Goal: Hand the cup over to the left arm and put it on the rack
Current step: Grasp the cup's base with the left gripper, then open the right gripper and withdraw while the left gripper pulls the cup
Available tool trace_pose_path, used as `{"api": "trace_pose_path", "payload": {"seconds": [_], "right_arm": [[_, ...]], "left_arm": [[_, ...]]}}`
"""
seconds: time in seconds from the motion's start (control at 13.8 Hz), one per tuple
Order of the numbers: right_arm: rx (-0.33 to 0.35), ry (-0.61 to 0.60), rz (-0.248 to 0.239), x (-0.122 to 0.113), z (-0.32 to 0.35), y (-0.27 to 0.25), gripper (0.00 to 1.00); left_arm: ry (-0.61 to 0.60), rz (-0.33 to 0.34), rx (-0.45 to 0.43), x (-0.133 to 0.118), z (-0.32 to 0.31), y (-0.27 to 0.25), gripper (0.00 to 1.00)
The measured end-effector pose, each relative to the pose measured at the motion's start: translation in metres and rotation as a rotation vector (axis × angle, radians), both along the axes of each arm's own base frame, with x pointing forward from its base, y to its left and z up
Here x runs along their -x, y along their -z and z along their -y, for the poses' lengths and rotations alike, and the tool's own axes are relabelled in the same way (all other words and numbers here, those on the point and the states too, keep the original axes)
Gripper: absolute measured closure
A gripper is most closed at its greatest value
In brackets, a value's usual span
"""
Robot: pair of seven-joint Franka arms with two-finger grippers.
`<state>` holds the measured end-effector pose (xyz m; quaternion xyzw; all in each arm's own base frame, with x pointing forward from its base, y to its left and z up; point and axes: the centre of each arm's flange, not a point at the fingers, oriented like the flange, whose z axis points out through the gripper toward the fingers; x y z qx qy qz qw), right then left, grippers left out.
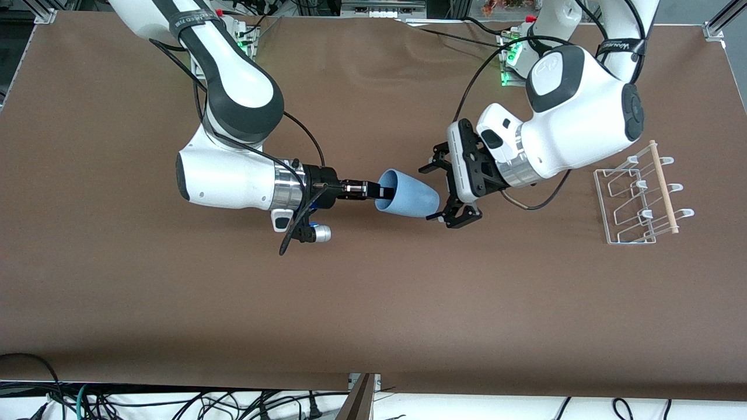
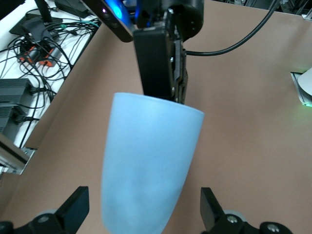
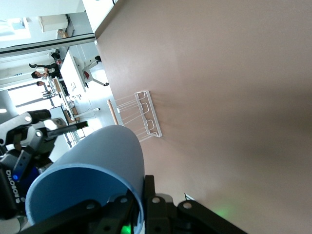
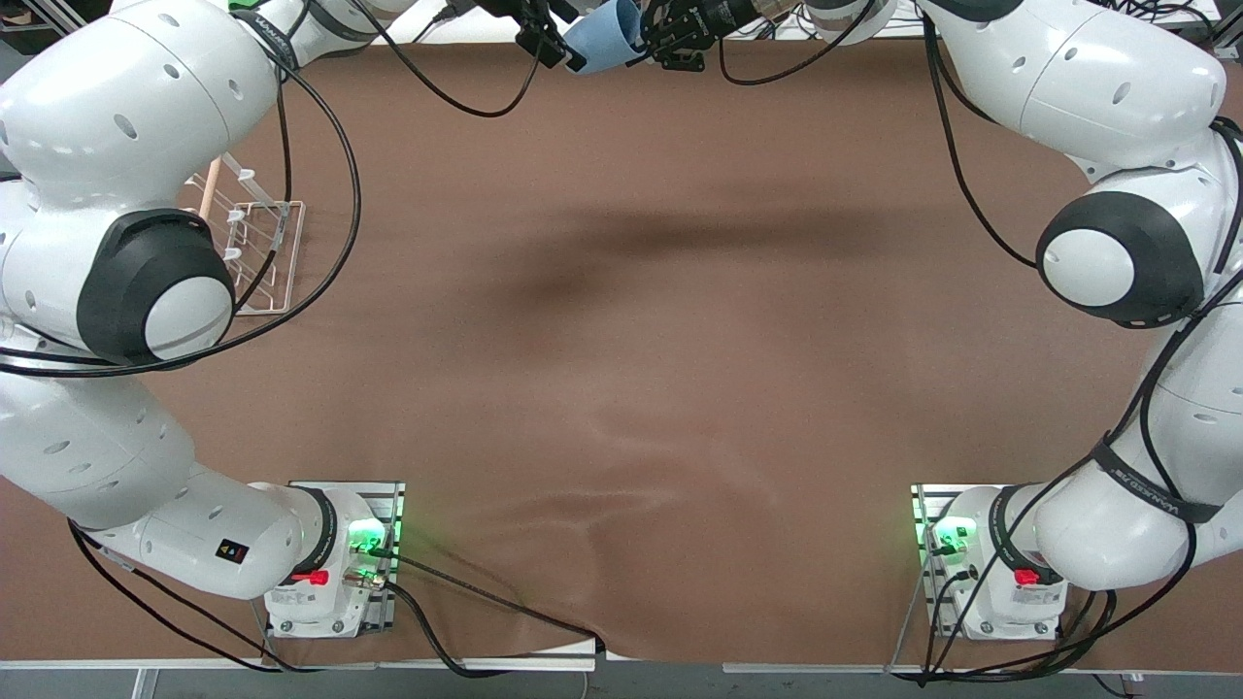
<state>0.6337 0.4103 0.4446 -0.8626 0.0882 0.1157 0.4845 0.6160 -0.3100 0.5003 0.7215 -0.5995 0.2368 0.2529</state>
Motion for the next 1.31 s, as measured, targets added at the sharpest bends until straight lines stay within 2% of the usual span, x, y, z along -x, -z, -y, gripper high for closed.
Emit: {"api": "trace_pose_path", "payload": {"seconds": [0.22,0.29,0.36,0.51,1.02,1.09,1.31], "right_arm": [[0.0,0.0,0.0,0.0,0.0,0.0,0.95],[0.0,0.0,0.0,0.0,0.0,0.0,0.95],[0.0,0.0,0.0,0.0,0.0,0.0,0.95],[0.001,0.0,-0.002,-0.001,0.001,0.001,0.95],[0.0,0.002,-0.002,-0.002,0.002,0.001,0.92],[-0.001,0.004,0.0,-0.003,0.003,0.0,0.86],[-0.004,0.004,-0.006,-0.008,0.013,-0.002,0.55]], "left_arm": [[0.0,0.01,-0.001,0.0,0.006,0.004,0.0],[0.008,0.016,-0.001,0.0,0.008,0.006,0.05],[0.014,0.023,-0.002,0.0,0.01,0.008,0.06],[0.014,0.037,-0.002,-0.003,0.011,0.012,0.22],[0.014,0.041,-0.002,-0.003,0.011,0.014,0.22],[0.013,0.042,-0.002,-0.003,0.011,0.014,0.22],[0.013,0.041,-0.002,-0.004,0.011,0.015,0.22]]}}
